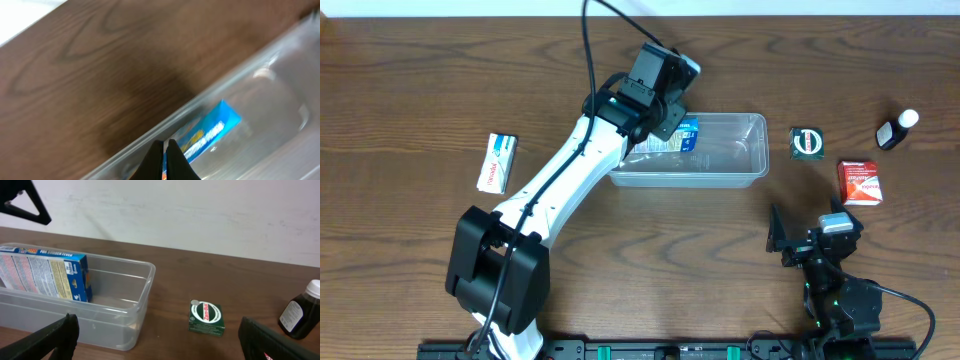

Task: Pack container
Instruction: 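Lower the blue box into the container and release it, then move the left gripper to the white Panadol box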

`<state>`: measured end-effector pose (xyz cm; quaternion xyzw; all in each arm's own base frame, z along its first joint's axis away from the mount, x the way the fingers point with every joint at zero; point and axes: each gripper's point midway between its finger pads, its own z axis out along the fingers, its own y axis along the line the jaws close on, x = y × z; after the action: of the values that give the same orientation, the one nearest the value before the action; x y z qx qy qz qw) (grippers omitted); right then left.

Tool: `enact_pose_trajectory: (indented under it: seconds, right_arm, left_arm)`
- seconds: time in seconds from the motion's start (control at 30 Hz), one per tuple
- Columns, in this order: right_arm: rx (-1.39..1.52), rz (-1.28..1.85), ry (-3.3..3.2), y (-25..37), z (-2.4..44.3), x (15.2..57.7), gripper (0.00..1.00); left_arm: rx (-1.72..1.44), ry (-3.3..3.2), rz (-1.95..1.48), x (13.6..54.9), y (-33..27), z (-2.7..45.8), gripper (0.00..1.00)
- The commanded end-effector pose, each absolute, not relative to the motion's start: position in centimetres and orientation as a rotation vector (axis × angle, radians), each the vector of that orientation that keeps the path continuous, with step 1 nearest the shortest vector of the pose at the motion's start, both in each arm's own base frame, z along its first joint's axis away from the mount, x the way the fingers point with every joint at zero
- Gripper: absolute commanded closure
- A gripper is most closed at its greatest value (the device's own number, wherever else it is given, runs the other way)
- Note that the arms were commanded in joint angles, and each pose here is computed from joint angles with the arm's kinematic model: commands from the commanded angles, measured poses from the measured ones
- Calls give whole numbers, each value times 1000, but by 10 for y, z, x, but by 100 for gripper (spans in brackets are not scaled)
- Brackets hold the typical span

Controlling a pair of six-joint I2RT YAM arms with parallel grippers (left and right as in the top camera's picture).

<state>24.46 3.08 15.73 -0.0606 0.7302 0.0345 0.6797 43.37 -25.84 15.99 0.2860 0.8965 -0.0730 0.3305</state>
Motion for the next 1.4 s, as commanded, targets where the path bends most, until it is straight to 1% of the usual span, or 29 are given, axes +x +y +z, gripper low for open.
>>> enact_pose_trajectory:
  seconds: [0.0, 0.1, 0.4, 0.57, 0.83, 0.93, 1.03, 1.2, 1.37]
  right_arm:
    - [-141, 75, 1640, 31, 157, 244, 1]
    - [-141, 75, 1640, 31, 157, 244, 1]
    - [-141, 74, 1640, 31, 157, 244, 1]
    - [-141, 75, 1640, 31, 157, 244, 1]
    - [-141, 74, 1640, 31, 157, 244, 1]
    - [-141, 75, 1640, 31, 157, 244, 1]
    - [-141, 75, 1640, 31, 157, 244, 1]
    - [-141, 74, 1640, 31, 157, 244, 1]
    - [-141, 75, 1640, 31, 157, 244, 1]
  left_arm:
    - [447, 2443, -256, 437, -254, 151, 94]
    - [387, 2467, -235, 439, -249, 145, 94]
    - [366, 2574, -201, 431, -245, 110, 94]
    - [370, 2592, -194, 428, -243, 107, 94]
    - [408, 2739, -120, 394, -227, 95, 94]
    - [413, 2765, -105, 388, -223, 94, 94]
    - [389, 2730, -128, 391, -224, 109, 94]
    - [285, 2611, -220, 399, -230, 165, 94]
    - [258, 2516, -255, 393, -223, 209, 94]
